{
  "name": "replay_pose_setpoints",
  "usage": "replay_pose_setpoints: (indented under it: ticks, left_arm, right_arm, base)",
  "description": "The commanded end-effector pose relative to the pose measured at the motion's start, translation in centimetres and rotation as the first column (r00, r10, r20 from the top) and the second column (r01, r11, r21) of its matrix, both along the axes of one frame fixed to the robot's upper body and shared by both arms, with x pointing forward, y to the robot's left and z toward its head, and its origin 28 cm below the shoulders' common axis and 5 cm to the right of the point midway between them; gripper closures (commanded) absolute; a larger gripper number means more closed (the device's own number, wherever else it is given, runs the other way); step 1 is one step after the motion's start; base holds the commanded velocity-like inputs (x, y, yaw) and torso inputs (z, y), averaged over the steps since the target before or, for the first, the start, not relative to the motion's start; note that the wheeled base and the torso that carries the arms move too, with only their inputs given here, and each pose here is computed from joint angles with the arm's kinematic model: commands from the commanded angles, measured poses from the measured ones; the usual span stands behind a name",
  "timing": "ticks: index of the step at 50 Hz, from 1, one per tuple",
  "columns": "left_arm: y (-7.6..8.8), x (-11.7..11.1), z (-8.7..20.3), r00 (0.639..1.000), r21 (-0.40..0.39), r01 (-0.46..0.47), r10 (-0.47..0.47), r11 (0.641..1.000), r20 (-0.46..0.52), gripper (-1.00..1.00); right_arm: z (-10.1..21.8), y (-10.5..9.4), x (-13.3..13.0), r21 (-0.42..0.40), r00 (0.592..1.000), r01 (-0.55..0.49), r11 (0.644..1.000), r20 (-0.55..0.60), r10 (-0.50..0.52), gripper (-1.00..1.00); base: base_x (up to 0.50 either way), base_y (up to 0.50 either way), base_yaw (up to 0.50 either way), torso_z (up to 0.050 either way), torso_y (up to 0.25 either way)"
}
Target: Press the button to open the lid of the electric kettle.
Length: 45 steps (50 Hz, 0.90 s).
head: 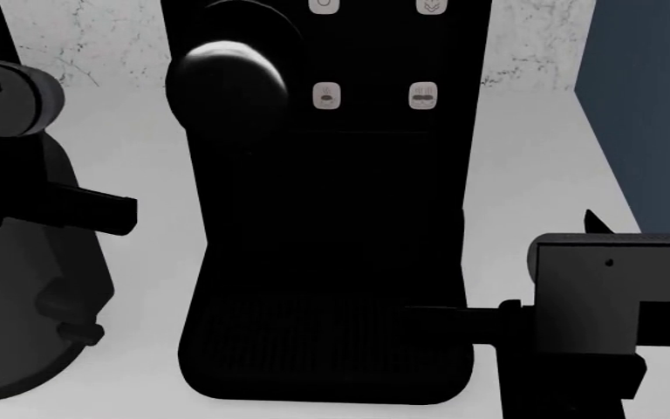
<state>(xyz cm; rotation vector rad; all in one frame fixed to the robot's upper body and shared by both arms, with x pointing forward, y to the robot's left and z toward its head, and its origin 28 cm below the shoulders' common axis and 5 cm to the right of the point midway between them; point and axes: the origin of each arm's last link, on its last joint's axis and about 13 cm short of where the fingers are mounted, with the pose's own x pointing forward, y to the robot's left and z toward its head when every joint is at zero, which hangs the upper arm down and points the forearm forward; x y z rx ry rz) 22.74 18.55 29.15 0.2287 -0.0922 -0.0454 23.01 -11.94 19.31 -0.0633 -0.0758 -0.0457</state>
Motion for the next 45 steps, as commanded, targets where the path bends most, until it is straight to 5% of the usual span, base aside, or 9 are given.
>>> replay_pose_setpoints:
  ticks: [1, 25, 45]
  left_arm:
    - [0.4, 1.8, -0.3, 0.998, 0.002, -0.021, 0.022, 1.000, -0.060, 1.00]
    - [0.9, 2.9, -5.0, 0.968, -0.063, -0.057, 0.040, 0.996, -0.249, 1.00]
    - [0.7, 2.2, -4.0, 0.973, -0.078, -0.041, 0.022, 0.996, -0.232, 1.00]
  right_arm:
    - [-0.1, 0.0, 0.0, 0.007, 1.000, -0.008, 1.000, -0.001, 0.008, -1.00]
    - [-0.5, 0.0, -0.2, 0.014, 1.000, -0.009, 1.000, -0.014, 0.009, -1.00]
    - [-0.6, 0.1, -0.2, 0.020, 1.000, -0.009, 1.000, -0.016, 0.009, -1.00]
  base:
    - [0.00, 0.00, 0.00, 0.000, 0.000]
    - [0.00, 0.00, 0.00, 0.000, 0.000]
    - [0.00, 0.00, 0.00, 0.000, 0.000]
